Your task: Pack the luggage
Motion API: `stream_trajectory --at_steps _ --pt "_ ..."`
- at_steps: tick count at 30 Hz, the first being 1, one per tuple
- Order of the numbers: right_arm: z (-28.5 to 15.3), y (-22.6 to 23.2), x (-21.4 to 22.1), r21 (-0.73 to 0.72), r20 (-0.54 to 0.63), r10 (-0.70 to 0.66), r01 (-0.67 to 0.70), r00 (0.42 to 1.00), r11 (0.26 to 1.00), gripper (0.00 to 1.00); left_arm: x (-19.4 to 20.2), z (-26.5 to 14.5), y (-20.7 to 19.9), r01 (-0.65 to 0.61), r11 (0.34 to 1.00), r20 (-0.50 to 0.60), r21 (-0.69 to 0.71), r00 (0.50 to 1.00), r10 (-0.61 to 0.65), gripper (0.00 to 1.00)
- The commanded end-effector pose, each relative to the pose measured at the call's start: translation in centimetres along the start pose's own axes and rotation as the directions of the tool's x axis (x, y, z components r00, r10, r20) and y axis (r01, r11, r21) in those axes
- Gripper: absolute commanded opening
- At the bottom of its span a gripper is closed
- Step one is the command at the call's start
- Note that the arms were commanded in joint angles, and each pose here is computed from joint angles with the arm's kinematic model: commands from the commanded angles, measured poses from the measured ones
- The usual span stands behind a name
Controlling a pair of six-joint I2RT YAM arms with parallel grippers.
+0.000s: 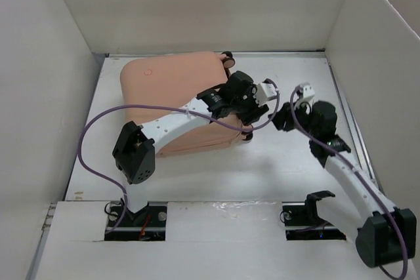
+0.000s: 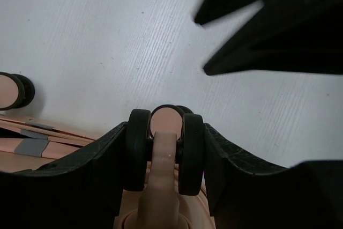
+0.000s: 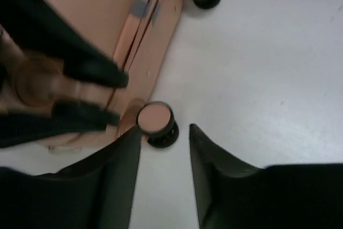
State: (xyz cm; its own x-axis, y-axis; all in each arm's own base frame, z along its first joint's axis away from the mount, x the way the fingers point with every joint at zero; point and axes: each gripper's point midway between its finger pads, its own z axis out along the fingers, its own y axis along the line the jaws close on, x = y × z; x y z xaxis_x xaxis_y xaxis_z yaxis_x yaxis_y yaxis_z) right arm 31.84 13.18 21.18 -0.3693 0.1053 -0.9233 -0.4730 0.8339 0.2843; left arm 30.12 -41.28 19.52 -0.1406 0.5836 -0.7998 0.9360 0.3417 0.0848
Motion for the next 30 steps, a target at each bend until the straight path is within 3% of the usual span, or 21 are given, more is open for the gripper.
stream_trajectory --at_steps 1,3,5,11,16,30 --pt "-1.6 0.3 1.2 0.071 0.152 0.069 -0.080 0.986 0.994 0.41 -4.6 -2.1 4.5 0.079 0.986 0.129 -0.147 0.990 -0.060 0.00" --pt "-2.4 2.4 1.8 0.003 0.217 0.090 -0.093 0.972 0.996 0.33 -5.0 -2.5 5.3 0.085 0.981 0.139 -0.172 0.988 -0.061 0.00" --pt "-3.2 3.8 3.7 -0.038 0.243 0.106 -0.100 0.964 0.994 0.33 -4.8 -2.5 5.2 0.086 0.982 0.130 -0.170 0.989 -0.064 0.00" --pt "-1.5 10.0 8.1 -0.077 0.148 -0.001 0.012 0.989 0.997 0.52 -4.7 -2.2 4.9 0.084 0.986 0.125 -0.146 0.990 -0.066 0.00" --pt "0.8 12.6 11.0 -0.048 0.098 -0.037 0.041 0.995 0.998 0.56 -4.5 -2.2 4.8 0.076 0.986 0.115 -0.145 0.992 -0.060 0.00" --pt "6.0 14.8 10.0 -0.020 0.149 0.000 0.003 0.989 1.000 0.53 -4.0 -2.2 4.7 0.068 0.987 0.103 -0.144 0.993 -0.054 0.00"
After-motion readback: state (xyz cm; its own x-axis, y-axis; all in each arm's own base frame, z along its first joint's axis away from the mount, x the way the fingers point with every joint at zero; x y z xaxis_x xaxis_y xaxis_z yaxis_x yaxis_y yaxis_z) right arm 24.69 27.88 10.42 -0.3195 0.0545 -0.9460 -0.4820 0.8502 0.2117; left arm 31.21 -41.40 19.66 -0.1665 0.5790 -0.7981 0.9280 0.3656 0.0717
